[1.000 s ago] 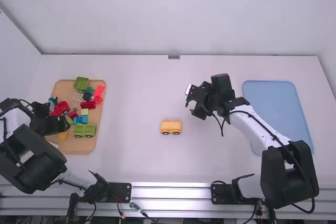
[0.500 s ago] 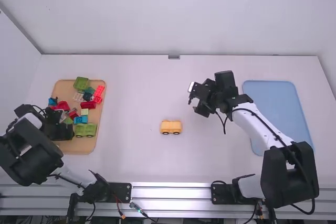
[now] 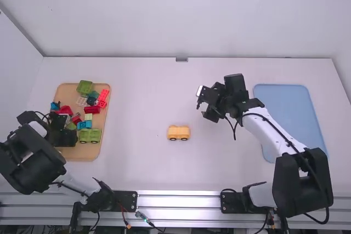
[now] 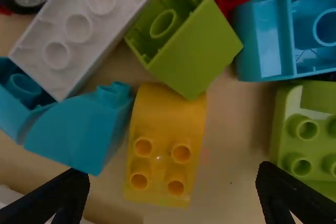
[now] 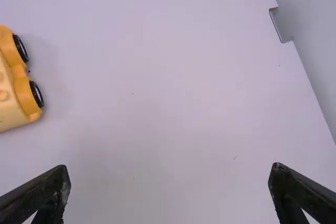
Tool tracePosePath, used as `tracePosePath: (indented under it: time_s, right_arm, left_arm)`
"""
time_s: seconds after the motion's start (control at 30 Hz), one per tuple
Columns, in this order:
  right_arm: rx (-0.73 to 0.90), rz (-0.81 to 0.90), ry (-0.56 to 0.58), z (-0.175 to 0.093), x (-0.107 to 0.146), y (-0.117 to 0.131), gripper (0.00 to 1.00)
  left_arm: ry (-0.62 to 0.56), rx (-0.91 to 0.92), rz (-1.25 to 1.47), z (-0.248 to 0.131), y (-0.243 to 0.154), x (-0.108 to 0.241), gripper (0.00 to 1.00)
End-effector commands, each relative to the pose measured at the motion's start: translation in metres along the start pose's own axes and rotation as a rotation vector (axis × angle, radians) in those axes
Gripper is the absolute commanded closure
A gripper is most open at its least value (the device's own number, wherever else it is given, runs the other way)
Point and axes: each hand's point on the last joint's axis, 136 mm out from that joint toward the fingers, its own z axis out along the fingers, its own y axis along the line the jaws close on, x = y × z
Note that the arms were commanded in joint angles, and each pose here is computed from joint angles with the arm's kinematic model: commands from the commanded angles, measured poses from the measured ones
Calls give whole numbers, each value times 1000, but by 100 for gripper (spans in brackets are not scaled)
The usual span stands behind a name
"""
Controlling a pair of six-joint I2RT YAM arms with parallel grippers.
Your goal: Assemble lego blocks to make yellow taxi
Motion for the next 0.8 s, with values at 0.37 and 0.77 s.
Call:
tracePosePath:
  time_s: [0.37,0.77]
  right_arm:
    - [27,-12,-25,-9,-12,-10,1]
    - [28,-13,-27,-9,-12,-10,1]
  left_arm:
    - [20,55,-2,20,-7,7,16]
    - [60,48,-12,18,-5,13,39]
